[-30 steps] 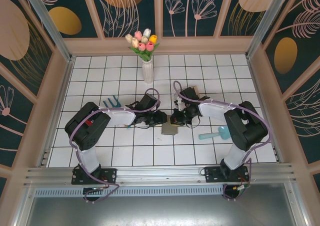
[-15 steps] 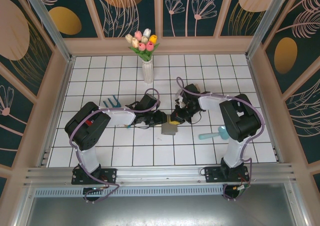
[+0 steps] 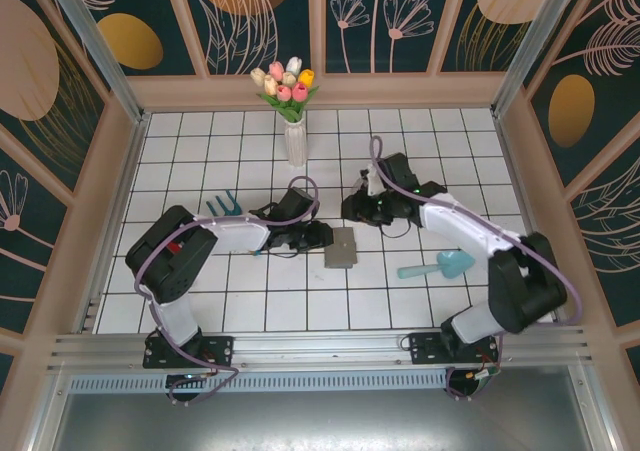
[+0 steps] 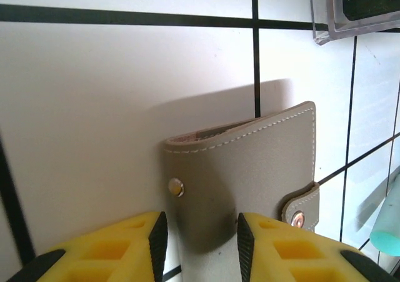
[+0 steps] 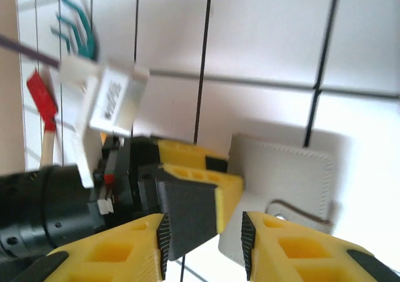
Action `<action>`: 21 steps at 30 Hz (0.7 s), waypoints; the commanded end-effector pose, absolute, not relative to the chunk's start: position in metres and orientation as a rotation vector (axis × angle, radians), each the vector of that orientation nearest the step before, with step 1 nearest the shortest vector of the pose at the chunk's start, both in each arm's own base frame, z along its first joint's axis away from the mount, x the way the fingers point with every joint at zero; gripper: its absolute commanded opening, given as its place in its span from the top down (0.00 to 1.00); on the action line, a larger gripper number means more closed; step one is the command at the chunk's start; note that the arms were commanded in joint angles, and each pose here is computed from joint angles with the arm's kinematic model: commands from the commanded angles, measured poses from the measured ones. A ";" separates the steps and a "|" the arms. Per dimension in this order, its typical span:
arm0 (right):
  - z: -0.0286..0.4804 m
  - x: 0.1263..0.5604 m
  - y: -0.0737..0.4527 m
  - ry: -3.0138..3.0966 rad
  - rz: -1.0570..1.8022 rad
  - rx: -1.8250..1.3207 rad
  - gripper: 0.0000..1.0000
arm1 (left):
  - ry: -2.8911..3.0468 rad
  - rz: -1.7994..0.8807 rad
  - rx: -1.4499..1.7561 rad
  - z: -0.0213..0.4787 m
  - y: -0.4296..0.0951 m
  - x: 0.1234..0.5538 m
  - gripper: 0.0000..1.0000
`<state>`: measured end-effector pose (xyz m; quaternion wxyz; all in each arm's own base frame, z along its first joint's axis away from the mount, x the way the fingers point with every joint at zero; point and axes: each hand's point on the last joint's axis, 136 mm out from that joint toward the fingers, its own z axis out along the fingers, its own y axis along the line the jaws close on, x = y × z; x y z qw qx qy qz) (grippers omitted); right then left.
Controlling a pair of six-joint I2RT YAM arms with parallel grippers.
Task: Put the credit cards into the card holder
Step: Close the button on the card holder, then reset both arms
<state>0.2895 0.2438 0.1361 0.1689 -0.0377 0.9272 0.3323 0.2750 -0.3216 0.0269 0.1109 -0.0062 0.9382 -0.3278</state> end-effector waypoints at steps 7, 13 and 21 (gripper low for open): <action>0.202 0.310 0.021 1.925 -0.133 0.583 0.33 | 2.383 -0.448 -0.162 0.112 -0.225 0.316 0.42; 0.165 0.310 -0.045 1.728 -0.388 0.484 0.27 | 1.997 0.101 -0.426 0.161 -0.087 0.335 0.14; 0.144 0.338 -0.032 1.698 -0.154 0.289 0.26 | 1.809 0.364 -0.522 0.170 0.004 0.340 0.08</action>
